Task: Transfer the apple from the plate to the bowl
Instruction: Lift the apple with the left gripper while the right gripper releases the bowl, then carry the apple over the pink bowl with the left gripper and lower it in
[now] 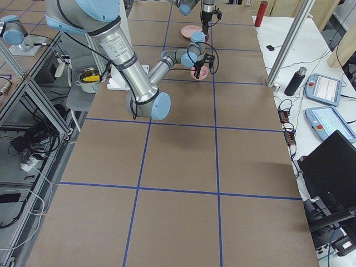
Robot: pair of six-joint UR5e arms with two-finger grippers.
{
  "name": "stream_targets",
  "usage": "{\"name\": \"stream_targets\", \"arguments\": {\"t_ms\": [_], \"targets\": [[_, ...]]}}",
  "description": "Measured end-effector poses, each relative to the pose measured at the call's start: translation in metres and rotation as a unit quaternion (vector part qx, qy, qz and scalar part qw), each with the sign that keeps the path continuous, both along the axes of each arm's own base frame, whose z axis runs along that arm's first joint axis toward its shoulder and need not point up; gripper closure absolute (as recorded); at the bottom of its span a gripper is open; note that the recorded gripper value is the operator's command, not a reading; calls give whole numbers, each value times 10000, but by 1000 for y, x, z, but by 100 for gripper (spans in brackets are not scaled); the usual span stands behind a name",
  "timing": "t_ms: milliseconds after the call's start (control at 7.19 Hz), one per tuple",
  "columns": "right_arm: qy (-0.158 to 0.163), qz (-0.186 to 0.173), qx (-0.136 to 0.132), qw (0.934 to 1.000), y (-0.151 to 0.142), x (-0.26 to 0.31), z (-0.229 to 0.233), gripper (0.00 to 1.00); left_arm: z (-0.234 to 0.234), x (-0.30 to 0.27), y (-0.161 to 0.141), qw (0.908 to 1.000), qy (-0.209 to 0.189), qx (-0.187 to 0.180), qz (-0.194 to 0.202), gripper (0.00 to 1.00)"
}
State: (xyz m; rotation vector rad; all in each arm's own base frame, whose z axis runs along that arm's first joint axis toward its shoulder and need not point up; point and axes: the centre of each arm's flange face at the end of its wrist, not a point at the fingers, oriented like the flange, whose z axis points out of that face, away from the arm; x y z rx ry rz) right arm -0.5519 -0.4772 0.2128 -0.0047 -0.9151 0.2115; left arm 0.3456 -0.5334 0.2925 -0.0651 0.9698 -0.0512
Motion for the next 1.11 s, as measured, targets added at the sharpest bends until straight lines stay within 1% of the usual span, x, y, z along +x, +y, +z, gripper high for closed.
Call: {"name": "stream_targets", "arguments": {"t_ms": [139, 278, 417, 557, 696, 974, 1113], "targets": [[-4, -4, 2, 10000, -1, -4, 5, 0, -32, 31, 1, 9998, 83, -152, -61, 100], [0, -7, -2, 10000, 0, -6, 9, 0, -61, 60, 5, 9995, 130, -247, -128, 100], [-5, -19, 2, 10000, 1, -6, 11, 0, -80, 81, 10, 9993, 159, -303, -157, 100], [-50, -29, 30, 10000, 5, 2, 13, 0, -93, 97, 11, 9992, 184, -333, -151, 100], [-149, -25, 37, 9999, 8, 27, 19, 0, -107, 108, 9, 9991, 222, -341, -156, 100], [-360, -115, -54, 9993, -5, 127, 55, 0, -134, 134, 2, 9991, 218, -303, -193, 100], [-359, -242, 16, 9991, -8, 175, 82, 0, -139, 155, 3, 9993, 171, -224, -235, 100]]}}
